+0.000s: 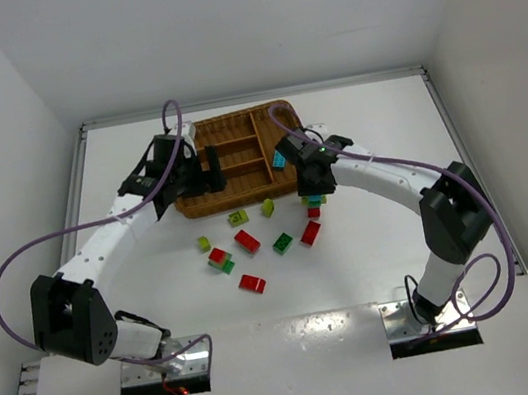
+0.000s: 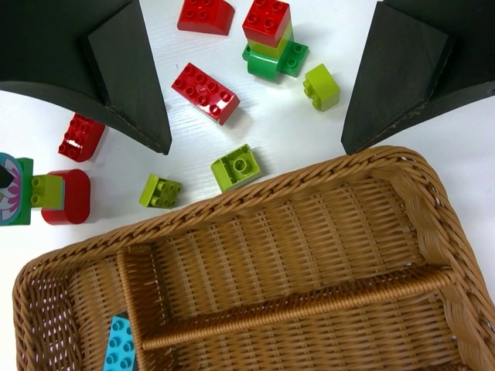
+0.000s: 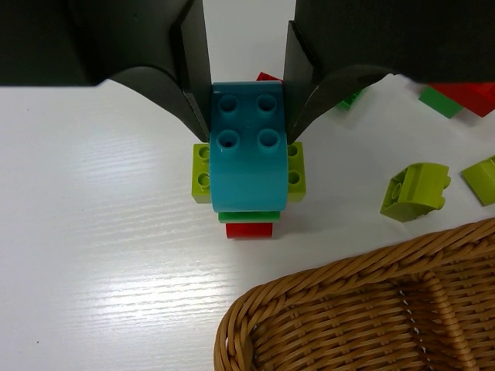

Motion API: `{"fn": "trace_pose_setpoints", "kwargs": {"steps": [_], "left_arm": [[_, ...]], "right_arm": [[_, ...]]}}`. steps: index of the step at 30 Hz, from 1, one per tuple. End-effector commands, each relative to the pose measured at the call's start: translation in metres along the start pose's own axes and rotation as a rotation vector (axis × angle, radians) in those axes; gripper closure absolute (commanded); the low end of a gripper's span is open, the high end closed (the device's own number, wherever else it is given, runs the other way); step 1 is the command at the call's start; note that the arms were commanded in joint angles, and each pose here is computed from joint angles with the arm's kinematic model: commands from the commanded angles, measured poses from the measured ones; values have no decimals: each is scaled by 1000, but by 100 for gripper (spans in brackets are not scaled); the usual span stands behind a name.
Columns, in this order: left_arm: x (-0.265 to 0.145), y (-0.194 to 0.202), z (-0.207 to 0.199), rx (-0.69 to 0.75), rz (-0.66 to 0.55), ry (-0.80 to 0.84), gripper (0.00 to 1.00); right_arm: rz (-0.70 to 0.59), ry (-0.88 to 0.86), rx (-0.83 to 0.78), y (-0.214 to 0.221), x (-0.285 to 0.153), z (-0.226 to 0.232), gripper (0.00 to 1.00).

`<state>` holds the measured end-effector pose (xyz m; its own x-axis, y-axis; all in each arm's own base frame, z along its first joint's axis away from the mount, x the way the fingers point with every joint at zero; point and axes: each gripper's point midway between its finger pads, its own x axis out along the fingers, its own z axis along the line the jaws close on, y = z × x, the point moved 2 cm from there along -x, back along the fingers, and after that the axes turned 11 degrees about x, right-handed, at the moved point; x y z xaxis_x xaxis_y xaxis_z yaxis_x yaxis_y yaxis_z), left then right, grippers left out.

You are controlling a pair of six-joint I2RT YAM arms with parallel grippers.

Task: Sort the legos into containers by color

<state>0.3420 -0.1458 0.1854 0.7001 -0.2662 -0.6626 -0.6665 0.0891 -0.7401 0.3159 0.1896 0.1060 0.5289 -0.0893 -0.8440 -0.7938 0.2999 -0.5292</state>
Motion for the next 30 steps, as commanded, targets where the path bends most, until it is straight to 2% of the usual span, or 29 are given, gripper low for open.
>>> {"fn": "trace_pose_setpoints", "kwargs": {"steps": [1, 2, 6, 10, 12, 16, 17, 21, 23, 26, 30], "left_arm": [[2, 0, -6, 9, -8, 27, 1], [2, 0, -6, 9, -8, 27, 1], [0, -2, -6, 9, -18, 28, 1], [0, -2, -6, 9, -18, 28, 1], [0, -2, -6, 9, -18, 28, 1], [-11, -13, -15, 47, -46, 125, 1], [-18, -14, -25, 57, -49, 215, 1], [-40, -30, -46, 110, -102, 407, 3], [-51, -35, -62, 148, -136, 529, 6], [-62, -35, -79, 162, -134, 661, 7], [-64, -34, -81, 164, -132, 683, 7]], "right_arm": [[3, -18, -4, 1, 4, 3, 72], [-3, -26, 0, -1, 4, 5, 69], [2, -19, -4, 1, 7, 5, 69], [4, -30, -4, -2, 5, 3, 78], [6, -112, 3, -10, -6, 14, 80], [-6, -405, 27, -27, -50, 36, 83], [-8, -516, 28, -35, -75, 41, 84], [0, -745, -27, -41, -117, 50, 84], [58, -889, -59, -31, -138, 58, 84], [101, -1032, -88, -24, -152, 61, 84], [154, -1114, -91, -13, -149, 61, 84]]}}
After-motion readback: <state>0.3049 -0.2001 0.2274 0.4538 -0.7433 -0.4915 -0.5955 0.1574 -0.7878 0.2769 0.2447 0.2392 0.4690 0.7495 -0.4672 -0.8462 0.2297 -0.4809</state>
